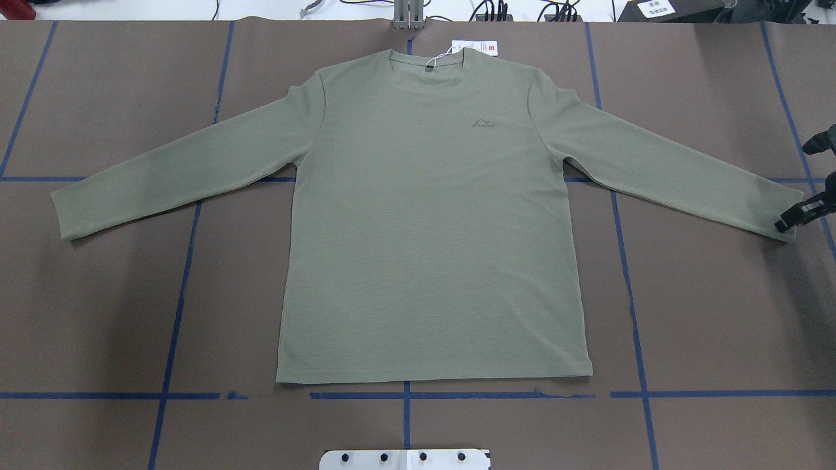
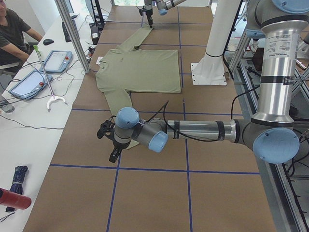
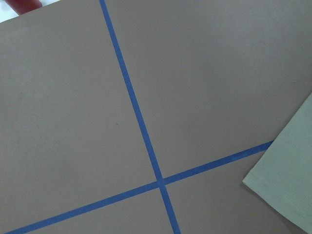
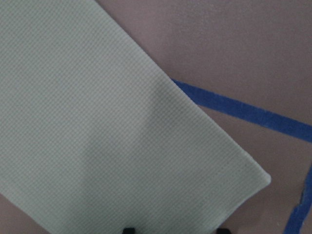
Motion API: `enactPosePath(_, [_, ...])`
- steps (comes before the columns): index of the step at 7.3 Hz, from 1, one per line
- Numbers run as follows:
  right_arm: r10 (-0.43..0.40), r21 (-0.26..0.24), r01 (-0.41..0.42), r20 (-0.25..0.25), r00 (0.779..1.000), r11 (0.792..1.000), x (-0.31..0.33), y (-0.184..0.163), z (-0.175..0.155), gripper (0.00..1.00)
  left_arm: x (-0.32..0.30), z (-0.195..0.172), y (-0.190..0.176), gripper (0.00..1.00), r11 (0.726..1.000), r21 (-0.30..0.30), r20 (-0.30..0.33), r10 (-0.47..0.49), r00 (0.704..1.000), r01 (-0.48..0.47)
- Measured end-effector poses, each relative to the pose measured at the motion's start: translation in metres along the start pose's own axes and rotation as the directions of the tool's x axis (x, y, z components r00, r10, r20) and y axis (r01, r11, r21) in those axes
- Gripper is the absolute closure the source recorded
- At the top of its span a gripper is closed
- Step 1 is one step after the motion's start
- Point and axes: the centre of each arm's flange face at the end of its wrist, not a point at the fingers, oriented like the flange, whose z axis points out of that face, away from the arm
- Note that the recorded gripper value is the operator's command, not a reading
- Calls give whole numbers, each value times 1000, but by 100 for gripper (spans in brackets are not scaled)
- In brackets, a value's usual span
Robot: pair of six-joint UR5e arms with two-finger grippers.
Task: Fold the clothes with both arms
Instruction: 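Lower the right gripper to the cuff of the sleeve nearest it and grasp, then carry the sleeve cuff with the right gripper across the shirt toward the collar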
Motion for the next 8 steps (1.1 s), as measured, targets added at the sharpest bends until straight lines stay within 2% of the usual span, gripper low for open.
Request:
enactPosePath(3, [-20,27,20,7,1000,999,-12,-10,-13,100,-2,2,1,0,1000,-5,2,-4,1000,4])
enactPosePath(5, [-29,59,27,31,999,998,-23,-27,-31,100,-2,3,1,0,1000,-5,1,-5,1000,5])
enactPosePath(6, [-25,80,20,62,998,997,-36,-48,-46,100,-2,2,0,0,1000,-4,1,-5,1000,5])
enactPosePath(8, [9,108,-24,140,990,994,-87,-119,-89,100,-1,2,-2,0,1000,-1,0,-5,1000,5])
